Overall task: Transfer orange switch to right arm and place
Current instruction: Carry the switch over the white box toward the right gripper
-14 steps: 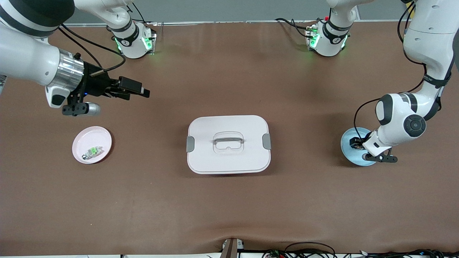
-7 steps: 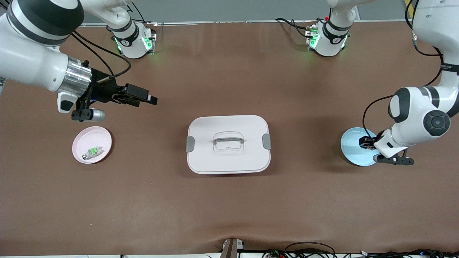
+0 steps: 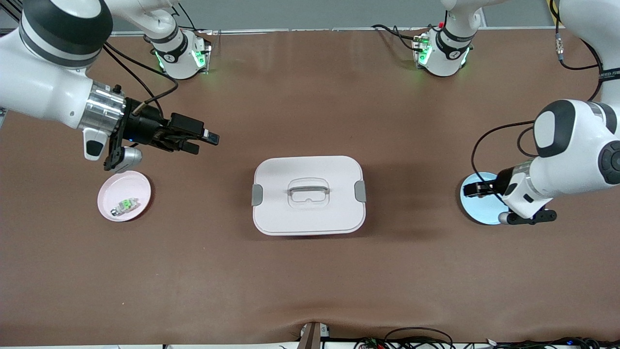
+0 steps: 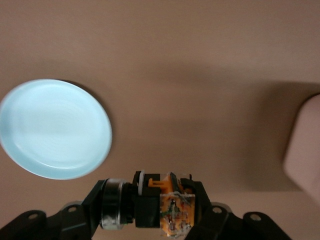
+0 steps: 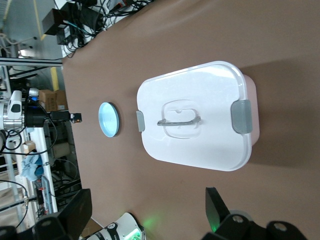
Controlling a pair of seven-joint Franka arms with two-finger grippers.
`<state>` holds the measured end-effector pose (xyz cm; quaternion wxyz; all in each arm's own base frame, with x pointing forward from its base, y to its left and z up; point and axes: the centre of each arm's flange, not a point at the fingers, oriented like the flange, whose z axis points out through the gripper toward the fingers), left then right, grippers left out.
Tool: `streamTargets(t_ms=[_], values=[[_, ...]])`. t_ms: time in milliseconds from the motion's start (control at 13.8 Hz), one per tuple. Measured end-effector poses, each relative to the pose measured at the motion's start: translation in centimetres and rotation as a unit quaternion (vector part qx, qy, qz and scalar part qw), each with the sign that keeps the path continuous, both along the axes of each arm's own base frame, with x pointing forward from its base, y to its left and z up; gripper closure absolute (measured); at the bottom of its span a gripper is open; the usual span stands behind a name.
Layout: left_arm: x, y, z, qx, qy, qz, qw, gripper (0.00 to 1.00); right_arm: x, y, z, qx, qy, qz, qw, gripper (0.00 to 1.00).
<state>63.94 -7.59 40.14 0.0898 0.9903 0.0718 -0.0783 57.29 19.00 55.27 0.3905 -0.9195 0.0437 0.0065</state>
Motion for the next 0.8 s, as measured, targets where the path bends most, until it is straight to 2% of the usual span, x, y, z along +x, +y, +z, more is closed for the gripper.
streamTargets(t_ms=[217,362,651,796], values=[[-0.4,-4.9,1.1,-0.045,0.028,0.083,0.995,0.28,-0.1,0.2,-0.5,0.006,0.004,-0.003,1.0,0.0],[-0.5,-8.0,2.5,-0.069,0.042,0.131,0.988,0.28,-0.4,0.7,-0.3,0.009,0.017,-0.013,1.0,0.0],[-0.8,-13.7,4.5,-0.1,0.089,0.231,0.964,0.28,-1.8,1.9,-0.1,0.009,0.026,-0.034,0.999,0.0],[-1.4,-16.8,5.1,-0.102,0.114,0.269,0.951,0.28,-3.1,2.6,0.2,0.009,0.04,-0.051,0.998,0.0]])
